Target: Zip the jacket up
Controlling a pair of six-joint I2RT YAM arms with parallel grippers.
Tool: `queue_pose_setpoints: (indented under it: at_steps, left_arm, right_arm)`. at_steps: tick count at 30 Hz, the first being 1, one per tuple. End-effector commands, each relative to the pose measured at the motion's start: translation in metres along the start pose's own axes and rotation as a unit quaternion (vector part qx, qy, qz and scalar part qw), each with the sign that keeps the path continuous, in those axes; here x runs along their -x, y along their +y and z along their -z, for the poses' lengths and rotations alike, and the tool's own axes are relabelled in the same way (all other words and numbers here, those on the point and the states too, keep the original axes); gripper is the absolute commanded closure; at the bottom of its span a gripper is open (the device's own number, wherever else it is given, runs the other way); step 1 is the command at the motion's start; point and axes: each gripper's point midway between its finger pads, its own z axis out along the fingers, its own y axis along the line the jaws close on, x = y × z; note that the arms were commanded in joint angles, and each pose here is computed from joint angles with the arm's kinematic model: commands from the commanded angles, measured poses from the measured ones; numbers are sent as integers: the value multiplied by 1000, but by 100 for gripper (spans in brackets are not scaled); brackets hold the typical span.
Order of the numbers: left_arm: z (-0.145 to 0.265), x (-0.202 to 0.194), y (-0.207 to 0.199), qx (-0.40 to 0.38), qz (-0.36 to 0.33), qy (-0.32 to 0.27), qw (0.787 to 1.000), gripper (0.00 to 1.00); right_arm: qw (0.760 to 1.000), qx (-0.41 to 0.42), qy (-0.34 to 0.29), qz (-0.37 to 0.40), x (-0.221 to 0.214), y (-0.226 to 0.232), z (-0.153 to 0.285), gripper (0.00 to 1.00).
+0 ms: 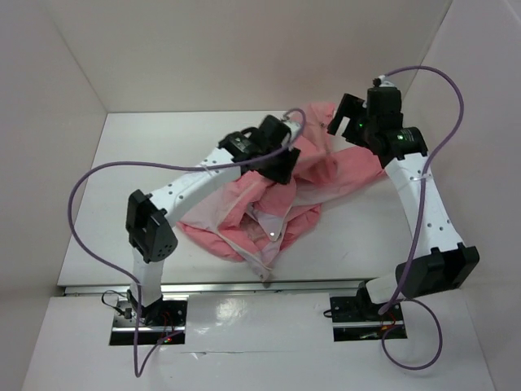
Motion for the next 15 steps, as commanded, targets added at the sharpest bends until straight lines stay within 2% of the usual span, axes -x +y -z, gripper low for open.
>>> queue_pose_setpoints:
  at_steps: [1,2,3,5,7,9,10,13,15]
  left_arm:
    - [-8,-46,-17,13,-27,77,997,30]
    - [-7,-48,-17,15,-16,81,996,15]
    - [-1,-45,-22,1,-15,77,997,13]
    - [18,-32,-21,-11,-2,55,998,13]
    - [44,-10,-11,-32,13,24,999,17]
    - [48,-4,-5,-37,22,15,999,18]
    - [50,0,-6,-38,22,10,999,20]
    - [56,6,-1,-37,25,-2,999,20]
    - [44,9,-2,-37,31,-4,999,20]
  right_arm:
    - [998,26,-39,-34,19,-11,26,4]
    - [998,10,-34,-48,15,-27,23,4]
    - [998,19,-32,-52,13,-29,28,4]
    - [998,6,-15,-60,3,-49,20,4]
    - [997,18,20,-72,-18,-57,14,9]
    - [997,27,29,-73,-25,-55,11,9]
    - [996,24,49,-75,-43,-60,3,9]
    - [984,56,108,-129,-90,-63,-14,10]
    - [968,112,136,-180,-111,-45,-13,12]
